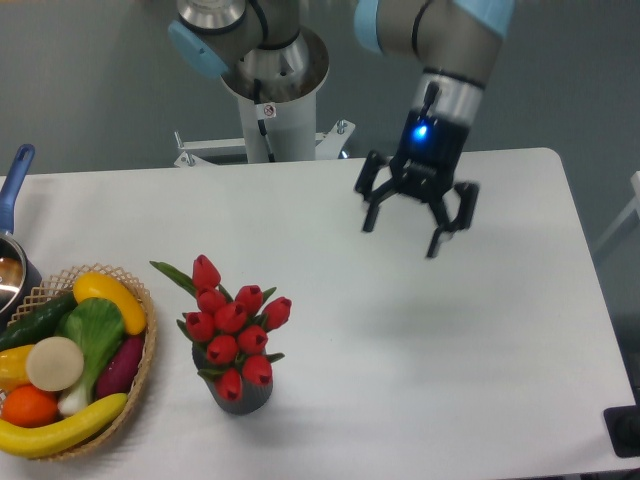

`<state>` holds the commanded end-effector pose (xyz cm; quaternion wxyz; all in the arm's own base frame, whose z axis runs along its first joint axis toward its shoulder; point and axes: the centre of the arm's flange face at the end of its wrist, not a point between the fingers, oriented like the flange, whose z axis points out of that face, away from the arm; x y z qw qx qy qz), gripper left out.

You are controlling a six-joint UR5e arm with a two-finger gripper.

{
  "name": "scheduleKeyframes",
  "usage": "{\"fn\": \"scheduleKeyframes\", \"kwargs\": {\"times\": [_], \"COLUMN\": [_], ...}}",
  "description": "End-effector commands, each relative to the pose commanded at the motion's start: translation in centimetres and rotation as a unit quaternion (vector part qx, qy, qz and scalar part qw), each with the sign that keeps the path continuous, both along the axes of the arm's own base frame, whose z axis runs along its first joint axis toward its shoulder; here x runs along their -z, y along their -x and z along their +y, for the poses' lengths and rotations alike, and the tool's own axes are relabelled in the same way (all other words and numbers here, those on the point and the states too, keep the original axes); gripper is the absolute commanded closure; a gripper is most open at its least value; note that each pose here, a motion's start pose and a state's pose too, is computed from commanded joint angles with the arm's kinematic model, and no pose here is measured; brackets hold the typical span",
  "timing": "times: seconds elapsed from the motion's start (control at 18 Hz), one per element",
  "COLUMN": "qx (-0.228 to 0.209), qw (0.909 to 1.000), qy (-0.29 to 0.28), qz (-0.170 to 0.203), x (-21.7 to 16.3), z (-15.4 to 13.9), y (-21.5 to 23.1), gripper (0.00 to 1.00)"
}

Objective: Insert the flowers into the vase

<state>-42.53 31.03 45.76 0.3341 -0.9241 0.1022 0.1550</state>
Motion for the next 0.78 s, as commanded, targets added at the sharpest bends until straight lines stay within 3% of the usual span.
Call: {"fn": "scheduleKeyframes", "kwargs": {"times": [0.11,0.22,0.44,0.5,0.61,0.78], "qx": [-0.004,0.023,0.083,0.116,0.138,0.137], "qw": [0.9989,0.9935,0.9780,0.9691,0.9634,0.9635], "qy": [0.046,0.111,0.191,0.216,0.227,0.228], "qz": [-0.002,-0.004,0.008,0.030,0.038,0.033], "x": [-1.8,-2.8,-3.9,-4.0,-3.9,-3.8], "z": [-0.8,-1.8,-4.2,-6.1,-7.2,-8.0], "y": [0.5,0.7,1.1,1.4,1.5,1.5], "gripper": [0.00,0.00,0.00,0.00,0.00,0.00]}}
